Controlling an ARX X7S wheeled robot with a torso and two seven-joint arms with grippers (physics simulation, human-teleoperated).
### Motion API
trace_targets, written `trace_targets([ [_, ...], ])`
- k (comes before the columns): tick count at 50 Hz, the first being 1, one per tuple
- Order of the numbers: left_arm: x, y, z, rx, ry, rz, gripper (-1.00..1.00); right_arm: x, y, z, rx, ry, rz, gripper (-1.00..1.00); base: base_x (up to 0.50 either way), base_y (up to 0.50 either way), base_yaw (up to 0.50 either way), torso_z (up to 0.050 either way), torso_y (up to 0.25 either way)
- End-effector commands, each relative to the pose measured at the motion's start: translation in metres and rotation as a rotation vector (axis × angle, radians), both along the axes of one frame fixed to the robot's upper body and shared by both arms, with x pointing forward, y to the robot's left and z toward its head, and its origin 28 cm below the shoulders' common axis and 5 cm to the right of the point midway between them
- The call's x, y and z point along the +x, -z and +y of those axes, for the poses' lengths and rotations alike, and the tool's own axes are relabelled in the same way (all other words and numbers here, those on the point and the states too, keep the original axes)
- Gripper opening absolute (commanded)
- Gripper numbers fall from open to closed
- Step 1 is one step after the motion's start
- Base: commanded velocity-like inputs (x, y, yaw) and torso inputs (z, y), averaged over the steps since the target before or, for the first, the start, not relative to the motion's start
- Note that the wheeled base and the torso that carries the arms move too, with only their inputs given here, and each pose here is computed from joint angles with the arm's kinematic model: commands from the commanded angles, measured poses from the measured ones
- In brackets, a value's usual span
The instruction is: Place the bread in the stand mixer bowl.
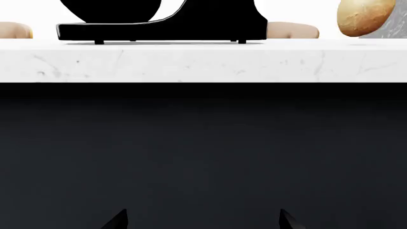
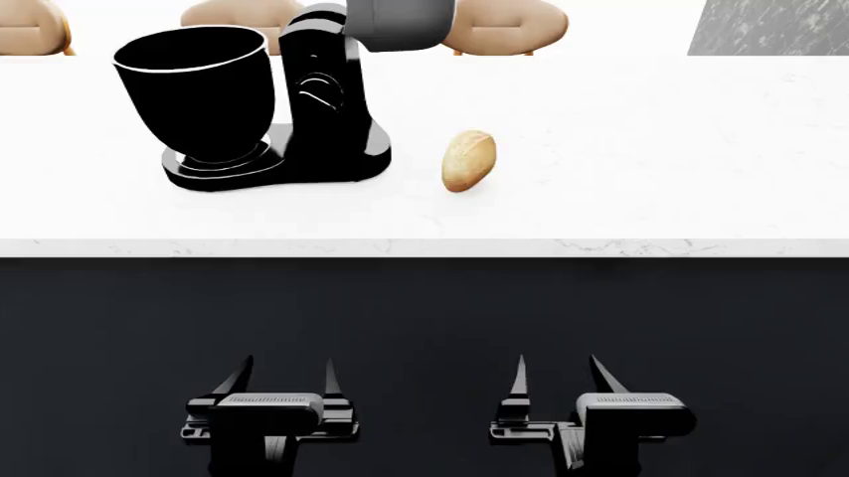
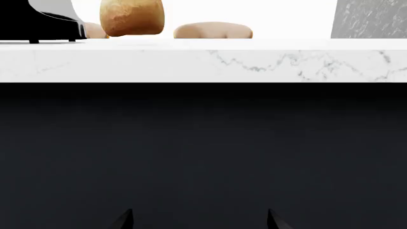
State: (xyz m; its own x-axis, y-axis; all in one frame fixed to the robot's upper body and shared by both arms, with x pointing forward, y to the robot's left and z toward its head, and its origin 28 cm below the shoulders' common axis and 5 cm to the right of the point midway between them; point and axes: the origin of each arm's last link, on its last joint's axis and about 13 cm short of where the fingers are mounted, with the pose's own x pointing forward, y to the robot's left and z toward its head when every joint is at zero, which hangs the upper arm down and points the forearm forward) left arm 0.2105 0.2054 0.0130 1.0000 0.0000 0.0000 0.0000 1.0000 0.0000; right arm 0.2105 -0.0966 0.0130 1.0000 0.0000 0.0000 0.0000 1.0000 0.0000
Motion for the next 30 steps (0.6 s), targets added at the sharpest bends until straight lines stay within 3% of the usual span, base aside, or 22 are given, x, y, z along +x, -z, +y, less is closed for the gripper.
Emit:
trace_targets([
  [1,-0.001,-0.003,-0.001,0.014,-0.007,-0.02,1.0,0.0,-0.002,-0.002,0.014,0.03,0.004,1.0,0.0,0.0,0.0,0.0,0.0],
  [10,0.0,-0.001,-0.001,-0.041,0.006,-0.008,1.0,0.001,-0.002,-0.001,-0.014,0.024,-0.002,1.0,0.0,0.0,0.0,0.0,0.0],
  [21,-0.001,-0.002,-0.001,-0.023,0.029,-0.014,1.0,0.001,-0.007,-0.001,-0.06,0.067,-0.033,1.0,0.0,0.0,0.0,0.0,0.0],
  [26,0.001,-0.019,0.002,-0.006,0.011,-0.057,1.0,0.007,-0.04,-0.006,-0.1,0.171,-0.067,1.0,0.0,0.0,0.0,0.0,0.0],
  [28,0.005,-0.04,0.006,0.009,-0.002,-0.112,1.0,0.007,-0.057,-0.008,-0.09,0.175,-0.093,1.0,0.0,0.0,0.0,0.0,0.0],
  [30,0.011,-0.077,0.014,0.024,-0.03,-0.208,1.0,0.007,-0.094,-0.014,-0.108,0.203,-0.197,1.0,0.0,0.0,0.0,0.0,0.0],
])
